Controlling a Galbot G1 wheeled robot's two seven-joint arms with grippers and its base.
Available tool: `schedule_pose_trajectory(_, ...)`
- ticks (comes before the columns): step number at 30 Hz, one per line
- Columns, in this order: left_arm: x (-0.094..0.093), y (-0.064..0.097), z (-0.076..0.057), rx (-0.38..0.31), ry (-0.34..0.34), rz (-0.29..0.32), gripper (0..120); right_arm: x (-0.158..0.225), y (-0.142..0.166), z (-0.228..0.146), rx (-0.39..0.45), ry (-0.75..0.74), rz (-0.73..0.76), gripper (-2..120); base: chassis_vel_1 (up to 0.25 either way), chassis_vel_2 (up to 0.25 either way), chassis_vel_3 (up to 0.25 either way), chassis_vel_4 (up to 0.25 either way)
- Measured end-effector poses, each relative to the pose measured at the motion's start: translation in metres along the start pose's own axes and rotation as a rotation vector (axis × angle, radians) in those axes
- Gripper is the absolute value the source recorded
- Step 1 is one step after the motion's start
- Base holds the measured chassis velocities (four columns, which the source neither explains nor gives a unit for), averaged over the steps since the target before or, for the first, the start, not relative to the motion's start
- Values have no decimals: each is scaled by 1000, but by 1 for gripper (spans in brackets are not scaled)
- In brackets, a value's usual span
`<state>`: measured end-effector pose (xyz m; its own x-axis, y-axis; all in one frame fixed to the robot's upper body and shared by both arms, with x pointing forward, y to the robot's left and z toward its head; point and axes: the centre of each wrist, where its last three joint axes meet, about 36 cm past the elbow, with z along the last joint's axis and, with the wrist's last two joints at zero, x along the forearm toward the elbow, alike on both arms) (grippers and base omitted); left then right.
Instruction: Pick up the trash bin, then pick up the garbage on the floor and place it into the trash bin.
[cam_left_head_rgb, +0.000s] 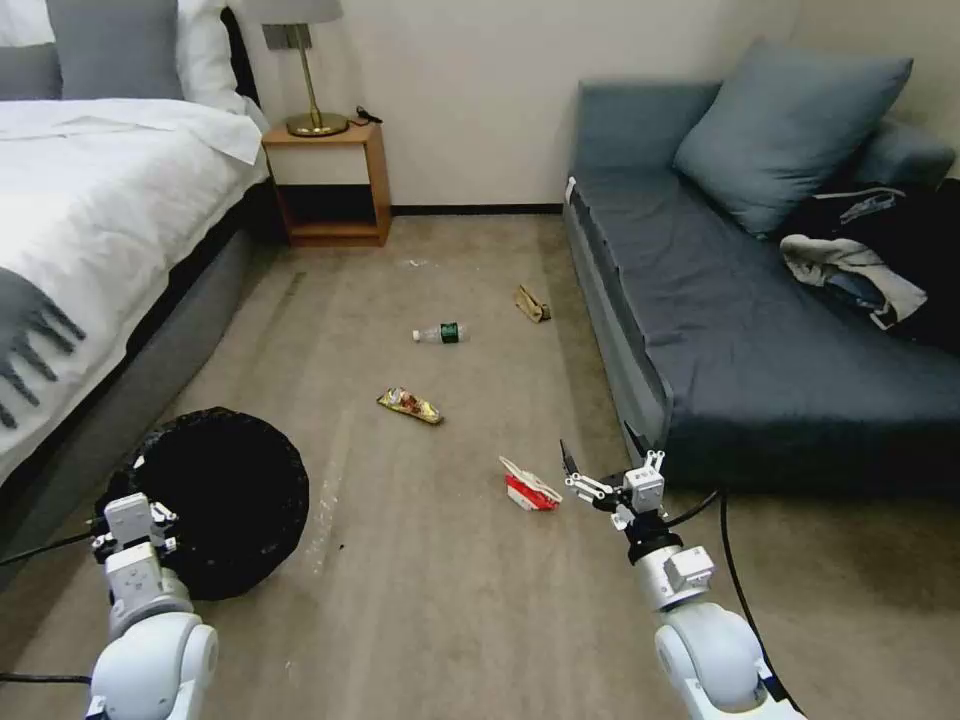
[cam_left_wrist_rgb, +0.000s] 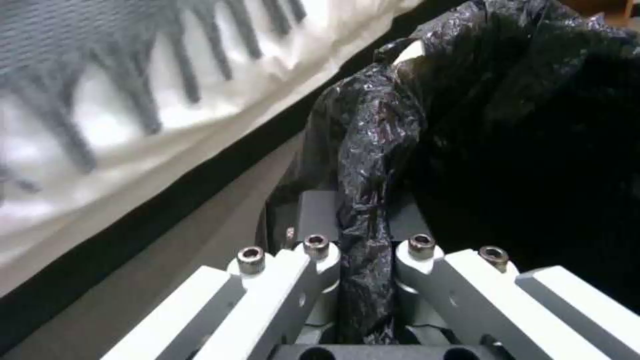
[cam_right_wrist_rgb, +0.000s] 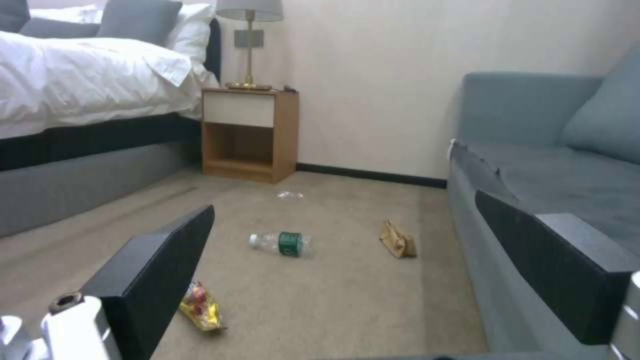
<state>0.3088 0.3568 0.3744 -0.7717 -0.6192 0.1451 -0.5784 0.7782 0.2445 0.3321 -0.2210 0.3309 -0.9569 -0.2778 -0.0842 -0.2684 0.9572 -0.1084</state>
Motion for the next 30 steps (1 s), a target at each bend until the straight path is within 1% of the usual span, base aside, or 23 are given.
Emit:
schedule_pose_trajectory(10,2,0,-4,28,6,6,5,-1,-2,1,1,7,-11,100,-153,153,153,-156)
schedule_pose_trajectory(16,5,-3,-5,36,9,8,5,-3,-2,4,7,13,-5,100,-194,195,212,-189)
schedule_pose_trajectory(20,6,-4,-4,32,9,5,5,-9,0,6,-5,63,-48,100,-144,156,124,-155)
schedule_pose_trajectory(22,7,-3,-3,29,8,5,5,-12,-3,9,-12,125,-110,100,-54,23,39,-50)
schedule_pose_trajectory(24,7,-2,-3,28,8,3,5,-13,-10,13,-8,248,-215,100,28,-21,-17,7)
schedule_pose_trajectory(25,7,-2,-3,28,8,3,5,-13,-10,13,-8,248,-215,100,56,-42,-34,14)
schedule_pose_trajectory(28,7,1,-3,26,4,-5,5,-12,-27,21,21,468,-395,100,19,-14,-10,17)
schedule_pose_trajectory(30,6,2,-3,26,1,-9,5,-14,-32,24,39,555,-462,100,0,0,0,0)
